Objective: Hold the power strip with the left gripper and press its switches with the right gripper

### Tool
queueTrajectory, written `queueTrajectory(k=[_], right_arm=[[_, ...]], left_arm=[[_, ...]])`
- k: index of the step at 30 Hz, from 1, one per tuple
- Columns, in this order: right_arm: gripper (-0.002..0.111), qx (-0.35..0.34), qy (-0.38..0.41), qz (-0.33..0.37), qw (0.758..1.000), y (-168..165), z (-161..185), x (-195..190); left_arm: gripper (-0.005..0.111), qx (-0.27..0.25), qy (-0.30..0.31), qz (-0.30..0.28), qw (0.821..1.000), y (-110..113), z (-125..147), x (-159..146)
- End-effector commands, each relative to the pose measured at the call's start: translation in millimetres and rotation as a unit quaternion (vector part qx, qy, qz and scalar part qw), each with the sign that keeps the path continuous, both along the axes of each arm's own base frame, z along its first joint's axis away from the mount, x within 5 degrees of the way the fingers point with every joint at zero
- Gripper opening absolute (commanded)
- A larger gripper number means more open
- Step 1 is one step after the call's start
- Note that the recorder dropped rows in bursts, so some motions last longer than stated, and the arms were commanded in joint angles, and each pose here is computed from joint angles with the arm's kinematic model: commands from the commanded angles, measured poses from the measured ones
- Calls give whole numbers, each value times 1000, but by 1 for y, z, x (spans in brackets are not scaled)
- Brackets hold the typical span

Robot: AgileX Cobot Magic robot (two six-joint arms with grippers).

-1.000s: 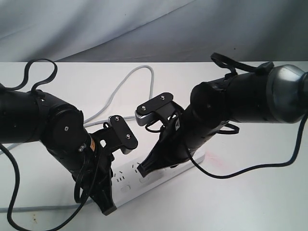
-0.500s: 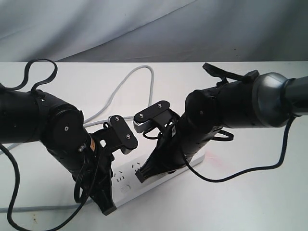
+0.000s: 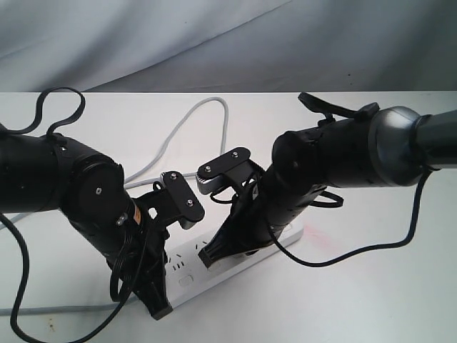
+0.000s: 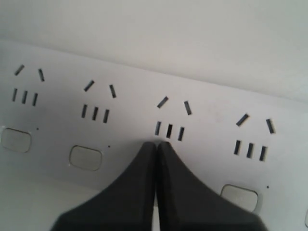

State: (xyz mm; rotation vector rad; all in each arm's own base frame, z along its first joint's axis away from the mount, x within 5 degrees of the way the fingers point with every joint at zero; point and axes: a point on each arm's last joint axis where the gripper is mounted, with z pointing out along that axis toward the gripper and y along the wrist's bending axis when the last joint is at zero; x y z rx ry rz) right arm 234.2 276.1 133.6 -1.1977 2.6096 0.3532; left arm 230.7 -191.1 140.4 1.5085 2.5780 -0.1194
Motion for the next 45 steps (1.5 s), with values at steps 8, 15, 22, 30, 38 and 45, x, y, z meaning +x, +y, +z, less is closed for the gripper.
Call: queueTrajectory(k=[8, 15, 22, 30, 38, 45], right_arm=[[0, -62, 15, 0, 998, -10, -21, -2], [0, -56, 10, -2, 998, -9, -21, -1], [0, -70, 28, -9, 997, -11, -22, -4], [0, -86, 44, -10, 995, -15, -32, -7], [0, -107, 66, -12, 992, -18, -53, -11], [0, -85, 45, -14, 995, -16, -39, -9]], left_arm=[[0, 6, 6, 1, 1000, 0, -2, -2], [0, 4, 6, 3, 1000, 0, -2, -2], [0, 4, 6, 3, 1000, 0, -2, -2], [0, 4, 6, 3, 1000, 0, -2, -2], [0, 4, 6, 3, 1000, 0, -2, -2], [0, 5, 7, 3, 1000, 0, -2, -2]])
